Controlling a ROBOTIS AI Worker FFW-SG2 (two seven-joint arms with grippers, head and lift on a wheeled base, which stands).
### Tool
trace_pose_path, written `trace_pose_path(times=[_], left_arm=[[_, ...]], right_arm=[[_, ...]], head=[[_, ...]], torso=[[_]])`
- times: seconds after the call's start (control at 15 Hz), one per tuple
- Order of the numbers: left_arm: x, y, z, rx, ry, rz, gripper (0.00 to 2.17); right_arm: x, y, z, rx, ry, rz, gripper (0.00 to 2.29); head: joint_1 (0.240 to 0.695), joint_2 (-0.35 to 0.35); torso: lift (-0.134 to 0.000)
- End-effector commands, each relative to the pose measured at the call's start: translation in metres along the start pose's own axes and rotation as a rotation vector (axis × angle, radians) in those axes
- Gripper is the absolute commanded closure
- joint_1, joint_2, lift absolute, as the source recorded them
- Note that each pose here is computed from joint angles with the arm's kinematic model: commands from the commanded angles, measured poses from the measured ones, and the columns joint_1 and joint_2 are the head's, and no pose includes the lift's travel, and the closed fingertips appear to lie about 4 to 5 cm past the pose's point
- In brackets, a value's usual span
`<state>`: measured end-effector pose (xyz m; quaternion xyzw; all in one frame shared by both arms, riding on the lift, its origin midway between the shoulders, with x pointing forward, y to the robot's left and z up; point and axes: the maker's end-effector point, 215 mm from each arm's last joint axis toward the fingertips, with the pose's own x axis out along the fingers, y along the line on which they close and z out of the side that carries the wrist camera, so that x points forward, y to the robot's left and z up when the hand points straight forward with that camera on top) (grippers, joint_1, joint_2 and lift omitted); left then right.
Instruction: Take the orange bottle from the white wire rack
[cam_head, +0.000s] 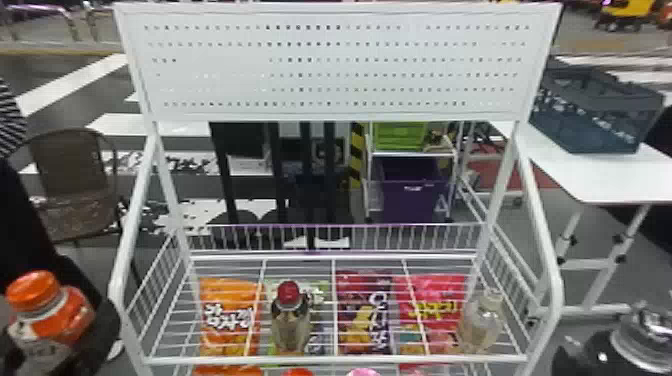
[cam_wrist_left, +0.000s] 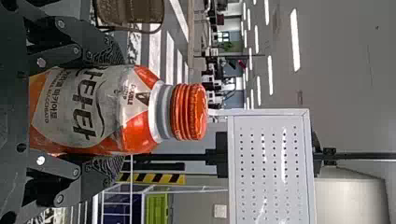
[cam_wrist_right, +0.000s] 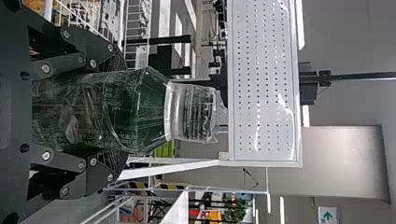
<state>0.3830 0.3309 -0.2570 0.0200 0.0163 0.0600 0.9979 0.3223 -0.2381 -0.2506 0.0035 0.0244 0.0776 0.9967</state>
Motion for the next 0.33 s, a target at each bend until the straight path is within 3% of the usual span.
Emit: trace_pose_path(times=[0.0,0.27], left_arm=[[0.0003,-0.0007,-0.0013,-0.001,0.002,-0.001,2.14],[0.0017,-0.0009,-0.0017,-0.006,0.001,-0.001,2.14]], right_arm=[[-0.0004,0.0002,0.0014,0.001,-0.003,0.0,1.01],[-0.0004,-0.0001,0.0021,-0.002,-0.002,-0.001,1.01]], head=[[0.499,0.0],[0.499,0.0]], torso=[[0.0],[0.0]])
